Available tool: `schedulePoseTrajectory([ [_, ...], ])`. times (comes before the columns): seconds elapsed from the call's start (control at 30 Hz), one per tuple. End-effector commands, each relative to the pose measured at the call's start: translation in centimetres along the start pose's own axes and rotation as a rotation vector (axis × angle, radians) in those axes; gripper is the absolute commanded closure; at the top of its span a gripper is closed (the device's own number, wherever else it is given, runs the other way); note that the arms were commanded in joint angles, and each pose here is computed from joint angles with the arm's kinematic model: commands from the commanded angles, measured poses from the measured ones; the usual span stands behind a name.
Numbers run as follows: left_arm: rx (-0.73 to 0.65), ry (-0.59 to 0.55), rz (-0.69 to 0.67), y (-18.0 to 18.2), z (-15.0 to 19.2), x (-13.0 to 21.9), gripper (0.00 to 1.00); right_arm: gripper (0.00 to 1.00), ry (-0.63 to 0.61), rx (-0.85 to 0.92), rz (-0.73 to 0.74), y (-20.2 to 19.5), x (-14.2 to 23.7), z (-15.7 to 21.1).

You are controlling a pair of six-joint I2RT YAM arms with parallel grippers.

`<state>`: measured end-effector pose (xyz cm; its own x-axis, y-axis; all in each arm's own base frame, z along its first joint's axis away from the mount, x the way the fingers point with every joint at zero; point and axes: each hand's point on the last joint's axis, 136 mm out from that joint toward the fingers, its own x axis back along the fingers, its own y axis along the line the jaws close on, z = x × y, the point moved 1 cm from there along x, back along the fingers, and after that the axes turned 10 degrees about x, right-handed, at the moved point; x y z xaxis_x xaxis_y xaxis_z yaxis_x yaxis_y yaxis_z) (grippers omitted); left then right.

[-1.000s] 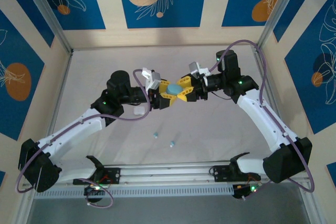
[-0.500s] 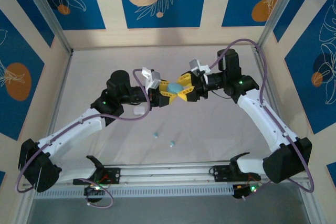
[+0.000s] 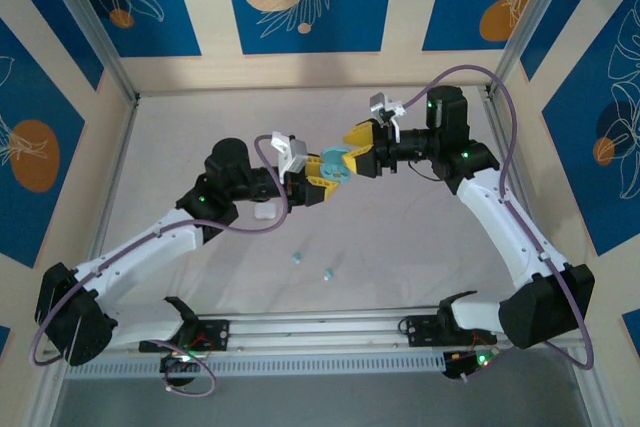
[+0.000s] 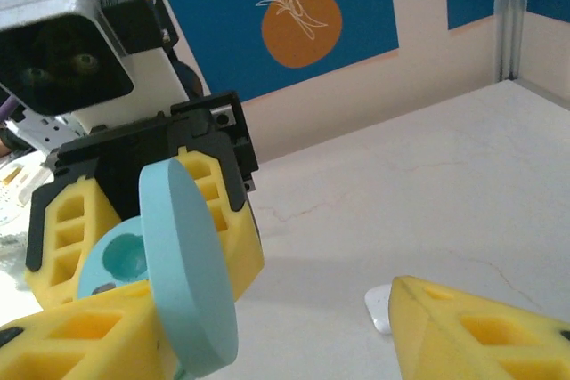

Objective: Insert the wireless bluetooth earbuds into the charging case

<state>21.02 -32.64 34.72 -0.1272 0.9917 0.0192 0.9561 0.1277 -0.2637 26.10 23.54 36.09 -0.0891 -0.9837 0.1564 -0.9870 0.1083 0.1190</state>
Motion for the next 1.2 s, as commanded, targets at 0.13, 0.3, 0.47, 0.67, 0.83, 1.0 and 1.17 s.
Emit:
schedulePoseTrajectory([
  [0.13,-0.017,-0.157,-0.054,0.4,-1.7,0.5,0.79,0.35,-0.06,-0.024,-0.01,2.6,1.4,-3.8],
  [0.3,-0.003,-0.241,-0.089,1.0,-2.5,0.9,0.8,0.31,-0.057,-0.073,0.143,2.1,2.6,-4.6],
  [0.47,-0.008,-0.3,-0.137,1.5,-3.3,1.6,0.81,0.33,-0.041,-0.214,0.385,-0.7,4.5,-3.5],
  [0.67,-0.047,-0.373,-0.221,1.4,-4.9,3.5,0.81,0.47,0.056,-0.551,0.559,-3.8,5.7,2.1],
  [0.83,-0.081,-0.405,-0.278,1.0,-5.9,5.1,0.81,0.54,0.186,-0.823,0.587,-4.9,4.9,8.7],
  [1.0,-0.108,-0.435,-0.318,0.4,-7.0,6.5,0.81,0.57,0.335,-1.017,0.497,-3.9,1.6,14.5],
  [1.17,-0.119,-0.435,-0.331,-0.2,-7.6,7.2,0.8,0.58,0.536,-1.107,0.442,-1.0,-2.8,19.5],
])
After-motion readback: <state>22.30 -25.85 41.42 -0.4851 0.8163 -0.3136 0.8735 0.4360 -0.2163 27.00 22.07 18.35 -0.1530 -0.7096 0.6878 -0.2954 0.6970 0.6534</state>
